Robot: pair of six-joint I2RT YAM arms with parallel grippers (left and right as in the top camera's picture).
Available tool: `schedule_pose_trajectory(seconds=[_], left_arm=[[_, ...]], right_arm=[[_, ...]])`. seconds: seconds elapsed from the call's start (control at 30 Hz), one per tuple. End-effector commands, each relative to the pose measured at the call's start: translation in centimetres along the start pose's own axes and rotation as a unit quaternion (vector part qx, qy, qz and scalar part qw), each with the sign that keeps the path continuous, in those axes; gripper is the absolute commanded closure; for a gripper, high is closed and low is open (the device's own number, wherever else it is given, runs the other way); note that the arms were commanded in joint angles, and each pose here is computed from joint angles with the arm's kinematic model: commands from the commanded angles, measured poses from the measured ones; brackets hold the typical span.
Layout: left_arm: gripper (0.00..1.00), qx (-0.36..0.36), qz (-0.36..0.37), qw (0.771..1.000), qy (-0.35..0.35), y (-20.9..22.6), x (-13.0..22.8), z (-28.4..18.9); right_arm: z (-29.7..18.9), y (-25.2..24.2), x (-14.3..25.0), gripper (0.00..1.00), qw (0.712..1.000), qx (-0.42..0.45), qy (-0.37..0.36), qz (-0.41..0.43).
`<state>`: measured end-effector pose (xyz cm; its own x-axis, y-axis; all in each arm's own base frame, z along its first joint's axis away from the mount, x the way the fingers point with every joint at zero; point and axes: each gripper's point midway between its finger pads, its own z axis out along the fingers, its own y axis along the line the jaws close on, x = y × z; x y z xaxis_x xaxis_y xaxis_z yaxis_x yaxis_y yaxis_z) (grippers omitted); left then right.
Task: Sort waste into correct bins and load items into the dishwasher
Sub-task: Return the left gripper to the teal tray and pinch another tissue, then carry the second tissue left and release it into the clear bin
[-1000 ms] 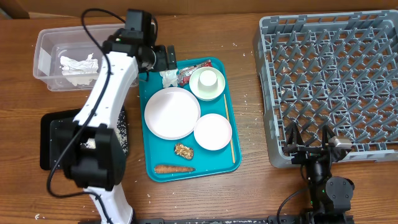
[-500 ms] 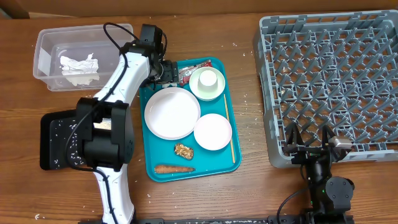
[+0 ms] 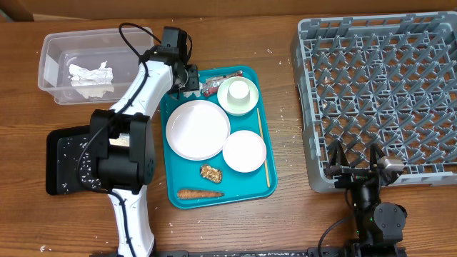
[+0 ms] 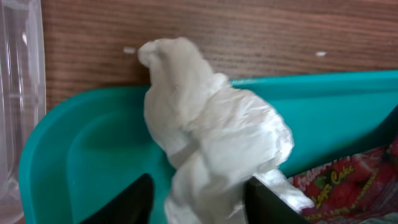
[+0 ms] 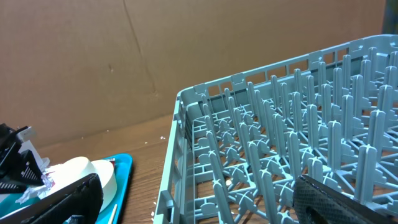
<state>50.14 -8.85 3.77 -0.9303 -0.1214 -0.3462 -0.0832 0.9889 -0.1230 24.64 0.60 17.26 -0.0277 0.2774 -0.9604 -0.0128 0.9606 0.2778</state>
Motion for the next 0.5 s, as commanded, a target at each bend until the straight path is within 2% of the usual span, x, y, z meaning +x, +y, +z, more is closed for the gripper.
schedule_pose_trajectory(seconds=[0.0,0.13,0.2,0.33,0.47], left_arm=[[0.63,-0.006,0.008,1.0,0.01,0.1,0.6,1.5],[0.8,-0.005,0.008,1.0,0.01,0.0,0.5,1.2],[0.96,-0.003,0.008,1.0,0.003,-0.1,0.0,0.4],[0.96,0.003,0.008,1.0,-0.019,-0.7,-1.6,-2.8],[0.96,0.015,0.009,0.998,-0.067,-1.3,-3.6,-7.9]], right_arm=[[0.0,-0.2,0.2,0.0,1.0,0.004,-0.002,-0.002],[0.0,-0.2,0.2,0.0,1.0,0.004,-0.003,-0.002],[0.0,-0.2,0.2,0.0,1.0,0.004,-0.003,-0.002],[0.0,-0.2,0.2,0.0,1.0,0.004,-0.002,-0.002],[0.0,-0.2,0.2,0.0,1.0,0.004,-0.003,-0.002]])
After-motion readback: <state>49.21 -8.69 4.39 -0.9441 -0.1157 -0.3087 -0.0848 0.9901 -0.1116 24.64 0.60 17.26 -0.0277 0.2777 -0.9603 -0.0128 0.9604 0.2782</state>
